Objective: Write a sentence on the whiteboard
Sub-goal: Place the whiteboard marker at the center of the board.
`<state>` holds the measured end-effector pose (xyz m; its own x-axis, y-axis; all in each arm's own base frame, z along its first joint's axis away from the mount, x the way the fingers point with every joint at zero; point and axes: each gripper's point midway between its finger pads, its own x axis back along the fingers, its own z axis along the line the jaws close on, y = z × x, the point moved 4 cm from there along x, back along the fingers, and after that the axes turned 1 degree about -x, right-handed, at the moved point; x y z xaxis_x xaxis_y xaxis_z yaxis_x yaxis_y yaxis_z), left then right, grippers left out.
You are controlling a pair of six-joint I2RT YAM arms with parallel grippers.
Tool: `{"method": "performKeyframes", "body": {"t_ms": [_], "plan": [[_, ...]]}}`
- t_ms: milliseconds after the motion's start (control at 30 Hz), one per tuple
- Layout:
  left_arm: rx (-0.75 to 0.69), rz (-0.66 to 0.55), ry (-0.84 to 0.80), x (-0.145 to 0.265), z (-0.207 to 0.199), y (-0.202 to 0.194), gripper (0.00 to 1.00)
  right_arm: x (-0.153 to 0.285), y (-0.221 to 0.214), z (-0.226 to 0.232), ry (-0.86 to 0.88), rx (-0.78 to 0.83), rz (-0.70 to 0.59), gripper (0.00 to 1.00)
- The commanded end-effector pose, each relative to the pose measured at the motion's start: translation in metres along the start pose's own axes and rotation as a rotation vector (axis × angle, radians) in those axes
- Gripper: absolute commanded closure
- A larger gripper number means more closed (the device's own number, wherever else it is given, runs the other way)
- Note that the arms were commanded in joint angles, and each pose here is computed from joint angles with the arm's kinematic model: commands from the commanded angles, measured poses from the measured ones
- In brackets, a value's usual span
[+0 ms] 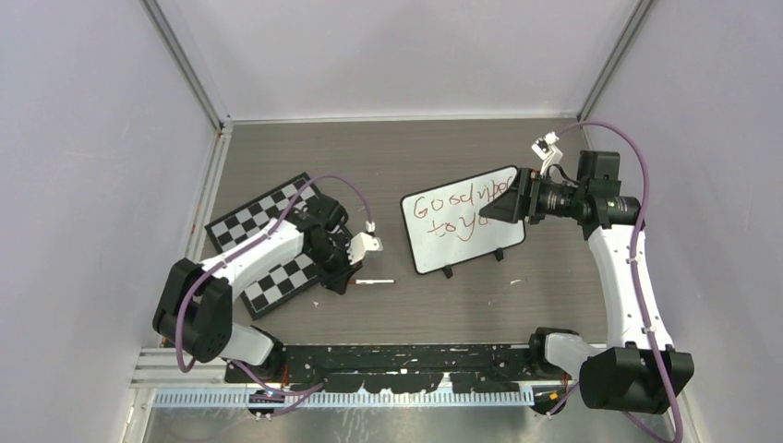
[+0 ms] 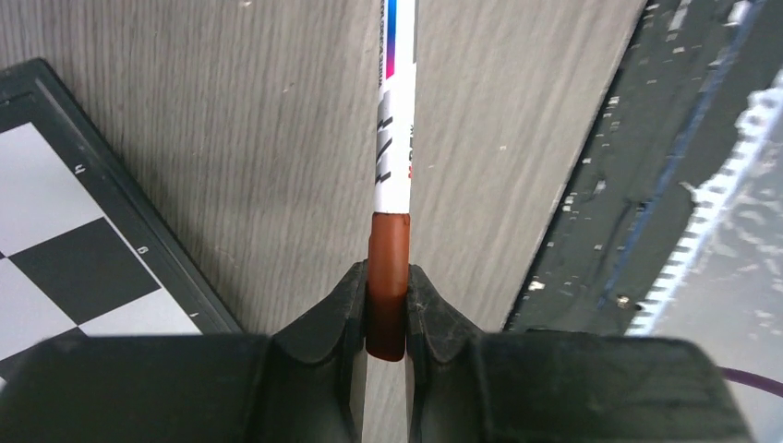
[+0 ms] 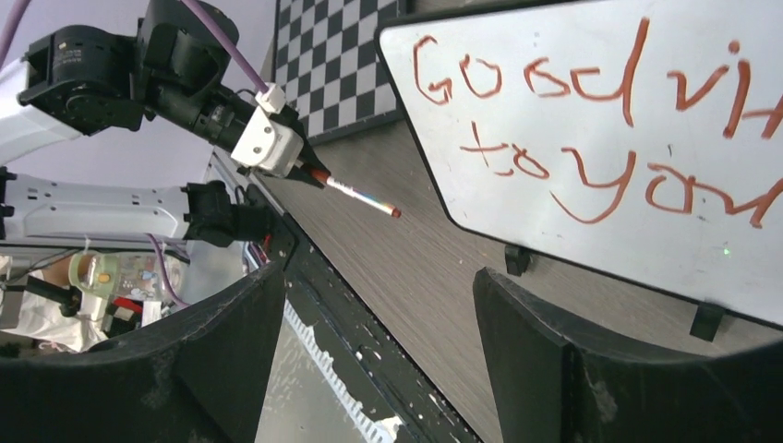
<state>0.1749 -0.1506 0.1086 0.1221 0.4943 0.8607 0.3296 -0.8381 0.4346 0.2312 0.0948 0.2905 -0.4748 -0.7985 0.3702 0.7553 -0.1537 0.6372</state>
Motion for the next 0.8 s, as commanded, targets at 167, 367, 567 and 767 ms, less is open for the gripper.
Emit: {"method": "performKeyframes", "body": {"t_ms": [167,367,567,767], "plan": [[-0.063,0.052,0.142,-0.027,0.033,-0.017,0.87,0.0,-0.026,-0.017,-0.013,0.027,0.044,0.21],[-0.09,0.1,0.177,-0.042,0.036,-0.021,0.73,0.0,-0.028,-0.021,-0.028,0.028,0.048,0.21],[-0.115,0.155,0.204,-0.052,0.035,-0.027,0.66,0.0,-0.029,-0.023,-0.041,0.029,0.051,0.21],[-0.116,0.164,0.219,-0.049,0.029,-0.027,0.59,0.005,-0.032,-0.022,-0.062,0.047,0.076,0.21]]}}
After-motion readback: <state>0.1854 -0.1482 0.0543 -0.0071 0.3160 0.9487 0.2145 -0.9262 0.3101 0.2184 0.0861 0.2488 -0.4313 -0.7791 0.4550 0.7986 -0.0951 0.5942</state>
